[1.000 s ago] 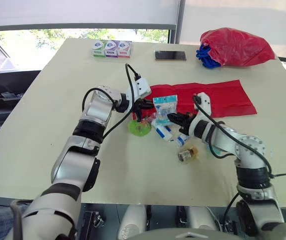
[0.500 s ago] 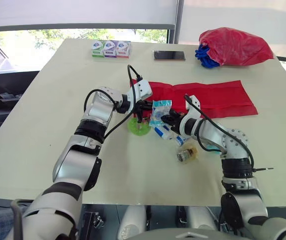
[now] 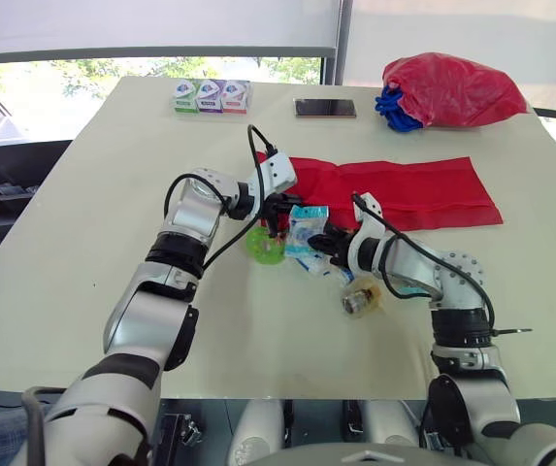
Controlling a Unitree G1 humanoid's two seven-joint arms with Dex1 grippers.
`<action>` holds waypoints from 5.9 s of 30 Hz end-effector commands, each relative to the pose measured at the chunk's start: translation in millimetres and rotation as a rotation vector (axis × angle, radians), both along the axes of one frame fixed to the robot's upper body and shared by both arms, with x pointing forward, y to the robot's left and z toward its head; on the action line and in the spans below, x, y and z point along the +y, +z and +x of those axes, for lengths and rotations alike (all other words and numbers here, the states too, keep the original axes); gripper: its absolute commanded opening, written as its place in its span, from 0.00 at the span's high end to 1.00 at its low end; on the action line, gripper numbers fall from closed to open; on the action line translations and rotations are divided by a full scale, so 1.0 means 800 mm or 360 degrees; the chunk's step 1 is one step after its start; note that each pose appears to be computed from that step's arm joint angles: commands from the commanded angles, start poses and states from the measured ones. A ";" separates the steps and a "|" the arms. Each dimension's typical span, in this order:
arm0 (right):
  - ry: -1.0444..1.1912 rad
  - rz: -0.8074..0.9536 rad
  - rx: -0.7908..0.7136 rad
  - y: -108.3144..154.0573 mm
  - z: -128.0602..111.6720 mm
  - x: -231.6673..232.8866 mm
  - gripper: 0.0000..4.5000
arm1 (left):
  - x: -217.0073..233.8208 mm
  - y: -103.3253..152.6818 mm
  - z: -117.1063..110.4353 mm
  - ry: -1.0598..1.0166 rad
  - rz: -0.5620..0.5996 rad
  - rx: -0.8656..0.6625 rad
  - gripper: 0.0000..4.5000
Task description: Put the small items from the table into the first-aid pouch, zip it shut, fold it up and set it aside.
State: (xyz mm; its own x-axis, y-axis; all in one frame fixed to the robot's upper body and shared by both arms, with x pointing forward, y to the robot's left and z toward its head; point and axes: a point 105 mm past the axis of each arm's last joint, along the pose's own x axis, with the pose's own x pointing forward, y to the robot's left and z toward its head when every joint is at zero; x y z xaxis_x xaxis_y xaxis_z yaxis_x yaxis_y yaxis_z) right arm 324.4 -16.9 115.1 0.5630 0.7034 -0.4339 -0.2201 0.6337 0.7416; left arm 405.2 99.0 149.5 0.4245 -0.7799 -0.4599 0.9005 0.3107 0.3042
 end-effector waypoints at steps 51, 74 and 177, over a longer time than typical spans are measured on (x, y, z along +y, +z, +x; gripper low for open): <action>-0.0117 0.0170 0.0076 0.028 0.052 -0.001 1.00 | -0.018 -0.016 -0.030 -0.0216 -0.0027 -0.0087 0.99; -0.0451 0.0726 0.0034 0.055 0.059 0.034 1.00 | -0.047 -0.016 -0.035 -0.0163 -0.0351 0.0208 0.99; 0.0600 -0.0615 -0.1694 0.109 -0.144 -0.228 0.42 | 0.118 -0.022 -0.019 0.0220 0.0033 0.0134 1.00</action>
State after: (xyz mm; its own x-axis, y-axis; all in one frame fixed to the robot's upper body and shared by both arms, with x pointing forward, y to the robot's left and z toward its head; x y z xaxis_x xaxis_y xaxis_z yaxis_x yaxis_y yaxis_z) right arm 218.0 -193.0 186.8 0.5692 0.8137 -0.1178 -0.8220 0.5599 -0.1039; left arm 385.5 185.2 122.0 0.4428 -0.7253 -0.5271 0.8928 0.4109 0.1847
